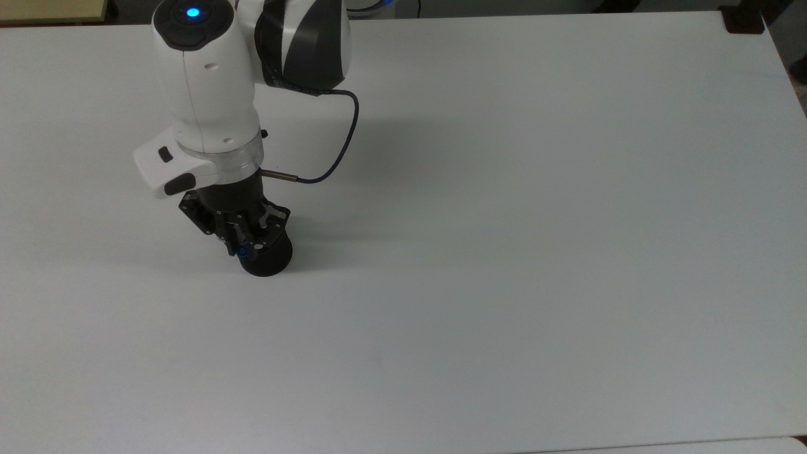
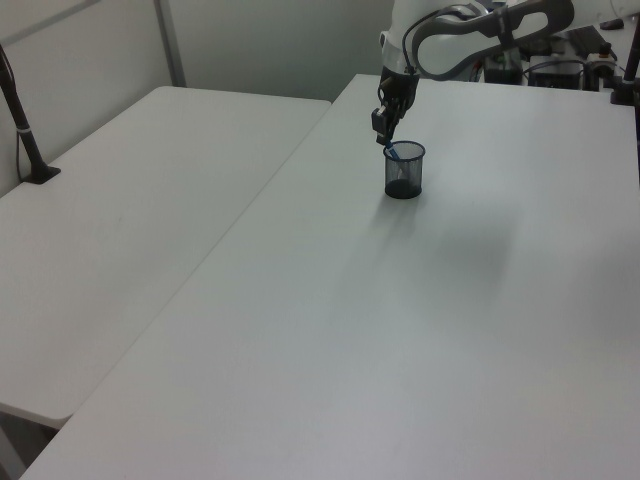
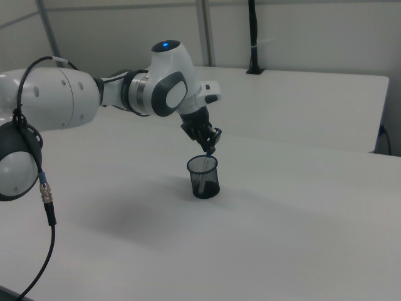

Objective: Remove the marker
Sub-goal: 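Close the gripper on the blue-capped marker, then lift the marker up out of the mesh cup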

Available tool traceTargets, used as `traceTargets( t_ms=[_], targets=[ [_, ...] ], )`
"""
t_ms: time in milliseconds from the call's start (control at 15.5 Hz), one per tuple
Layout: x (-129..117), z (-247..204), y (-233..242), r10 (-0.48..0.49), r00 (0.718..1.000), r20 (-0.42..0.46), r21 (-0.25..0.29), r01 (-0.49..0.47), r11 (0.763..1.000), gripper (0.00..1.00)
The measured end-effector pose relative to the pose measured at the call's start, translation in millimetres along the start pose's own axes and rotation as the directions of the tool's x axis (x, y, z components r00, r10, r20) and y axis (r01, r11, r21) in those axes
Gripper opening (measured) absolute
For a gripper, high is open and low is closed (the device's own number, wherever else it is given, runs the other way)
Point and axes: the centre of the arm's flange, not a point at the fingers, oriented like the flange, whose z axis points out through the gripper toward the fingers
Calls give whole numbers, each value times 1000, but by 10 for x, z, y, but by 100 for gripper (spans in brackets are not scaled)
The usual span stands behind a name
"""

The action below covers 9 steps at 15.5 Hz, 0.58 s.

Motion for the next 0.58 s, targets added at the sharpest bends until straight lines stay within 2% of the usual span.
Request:
traceTargets(
  t_ms=[193, 580],
  targets=[
    [2, -7, -31, -5, 1000, -2, 1, 5, 1000, 17],
    [92, -218, -18, -2, 999, -42, 2, 2, 1000, 17]
  ],
)
